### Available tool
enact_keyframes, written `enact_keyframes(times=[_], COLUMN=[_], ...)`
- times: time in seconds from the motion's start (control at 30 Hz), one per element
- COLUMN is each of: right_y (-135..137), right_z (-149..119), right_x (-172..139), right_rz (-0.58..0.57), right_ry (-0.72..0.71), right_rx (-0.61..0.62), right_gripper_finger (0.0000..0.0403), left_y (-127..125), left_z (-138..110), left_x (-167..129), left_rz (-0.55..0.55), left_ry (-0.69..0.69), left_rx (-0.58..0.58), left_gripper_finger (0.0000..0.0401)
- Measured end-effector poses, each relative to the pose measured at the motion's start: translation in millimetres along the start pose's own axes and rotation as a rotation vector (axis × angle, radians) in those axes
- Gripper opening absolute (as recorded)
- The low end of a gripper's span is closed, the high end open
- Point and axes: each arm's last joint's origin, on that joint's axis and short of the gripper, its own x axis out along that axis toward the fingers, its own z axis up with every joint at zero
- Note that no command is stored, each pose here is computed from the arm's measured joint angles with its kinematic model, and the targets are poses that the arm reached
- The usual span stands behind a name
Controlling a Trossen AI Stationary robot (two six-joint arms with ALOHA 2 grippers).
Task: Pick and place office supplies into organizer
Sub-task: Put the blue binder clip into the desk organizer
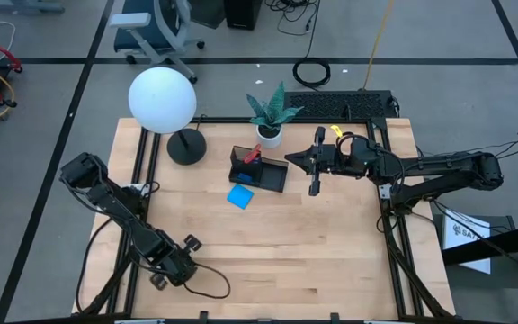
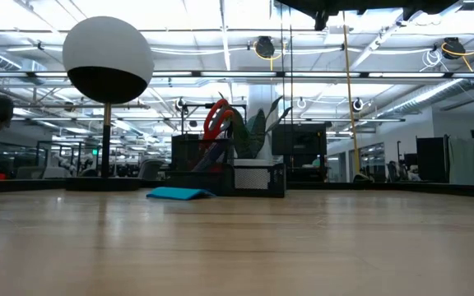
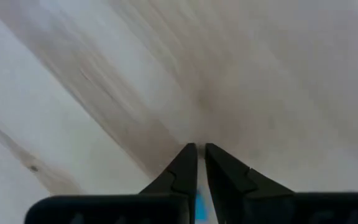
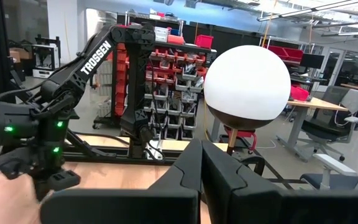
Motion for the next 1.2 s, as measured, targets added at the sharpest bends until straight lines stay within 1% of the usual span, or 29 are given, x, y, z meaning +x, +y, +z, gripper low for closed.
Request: enact_keyframes(times=[0.1,0.17,0.27,0.33,0.47,0.63,0.77,0.8,0.87,1.0,1.2], right_y=[0.0,0.0,0.0,0.0,0.0,0.1,0.1,0.2,0.1,0.1,0.1], right_z=[-0.1,-0.1,-0.3,-0.4,-0.6,-0.8,-1.1,-1.0,-1.1,-1.1,-1.1], right_x=[0.0,0.0,0.0,0.0,0.1,0.1,0.1,0.0,0.1,0.1,0.0], right_rz=[0.0,0.0,0.0,0.001,0.001,0.001,0.001,0.002,0.001,0.001,0.002], right_ry=[0.001,0.001,0.003,0.004,0.006,0.008,0.011,0.01,0.01,0.011,0.011], right_rx=[0.0,0.0,-0.001,-0.003,-0.003,-0.004,-0.004,-0.004,-0.005,0.0,0.0], right_gripper_finger=[0.0,0.0,0.0,0.0,0.0,0.0,0.0,0.0,0.0,0.0,0.0], left_y=[-0.7,-1.3,-2.7,-2.0,2.2,2.6,3.7,3.9,3.3,-1.5,-1.5], left_z=[11.0,15.5,25.8,30.6,29.3,27.2,26.9,27.2,28.9,33.7,40.6], left_x=[-2.4,-3.2,-5.3,-7.1,-6.7,-6.4,-6.4,-6.5,-7.1,-8.8,-11.8], left_rz=[-0.013,-0.031,-0.073,-0.075,-0.053,-0.071,-0.081,-0.081,-0.091,-0.118,-0.12], left_ry=[-0.086,-0.132,-0.236,-0.287,-0.285,-0.271,-0.278,-0.287,-0.306,-0.357,-0.449], left_rx=[-0.159,-0.236,-0.354,-0.443,-0.696,-1.014,-1.225,-1.255,-1.265,-1.219,-1.162], left_gripper_finger=[0.0045,0.0045,0.005,0.006,0.0093,0.0138,0.0153,0.0153,0.0154,0.0154,0.0154])
